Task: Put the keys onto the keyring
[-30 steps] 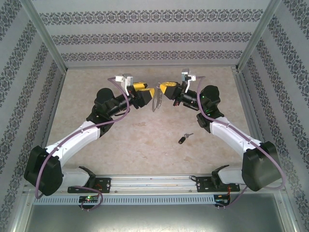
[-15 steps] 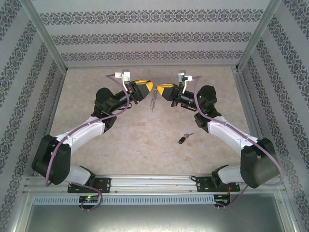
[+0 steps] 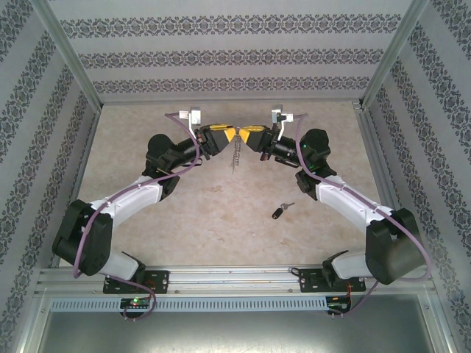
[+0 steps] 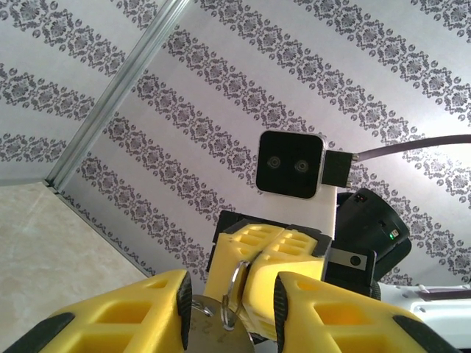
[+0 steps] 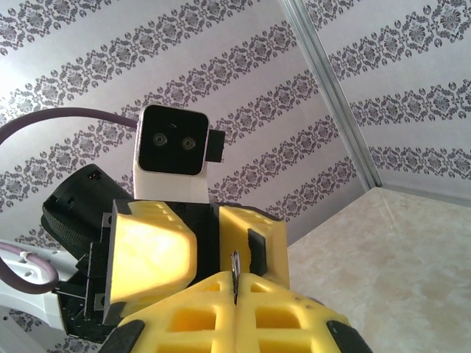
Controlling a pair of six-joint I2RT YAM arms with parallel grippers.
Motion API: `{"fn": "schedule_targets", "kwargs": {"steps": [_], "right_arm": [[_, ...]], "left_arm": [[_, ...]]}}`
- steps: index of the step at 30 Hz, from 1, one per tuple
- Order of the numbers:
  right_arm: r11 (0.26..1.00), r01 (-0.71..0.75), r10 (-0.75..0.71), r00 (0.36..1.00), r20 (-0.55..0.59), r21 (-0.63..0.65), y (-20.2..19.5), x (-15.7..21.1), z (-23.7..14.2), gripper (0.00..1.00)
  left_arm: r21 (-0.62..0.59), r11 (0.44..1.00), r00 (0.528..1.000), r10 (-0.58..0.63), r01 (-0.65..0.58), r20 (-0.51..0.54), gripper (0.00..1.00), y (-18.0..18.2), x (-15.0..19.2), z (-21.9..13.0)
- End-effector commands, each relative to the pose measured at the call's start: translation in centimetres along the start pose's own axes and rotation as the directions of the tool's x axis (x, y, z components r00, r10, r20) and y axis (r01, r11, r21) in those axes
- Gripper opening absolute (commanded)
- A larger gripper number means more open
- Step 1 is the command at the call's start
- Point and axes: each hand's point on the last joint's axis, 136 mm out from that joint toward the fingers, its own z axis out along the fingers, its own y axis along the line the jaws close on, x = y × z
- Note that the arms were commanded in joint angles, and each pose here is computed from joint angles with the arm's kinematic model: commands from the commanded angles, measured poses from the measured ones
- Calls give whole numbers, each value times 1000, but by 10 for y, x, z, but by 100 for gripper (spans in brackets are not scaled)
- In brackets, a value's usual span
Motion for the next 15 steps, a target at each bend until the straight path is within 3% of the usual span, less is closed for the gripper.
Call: {"fn": "schedule_targets", "kwargs": {"steps": [1,15], "right_arm": [[997,56,-54,998,42,-54,16,-17,6,0],[997,47,-45,998,34,-56,15,-14,7,0]], "left_arm": [[41,999,1000,19,-18,-24,36,-8,2,0],[59,998,999,13,-11,-32,24,-6,4,5]]}}
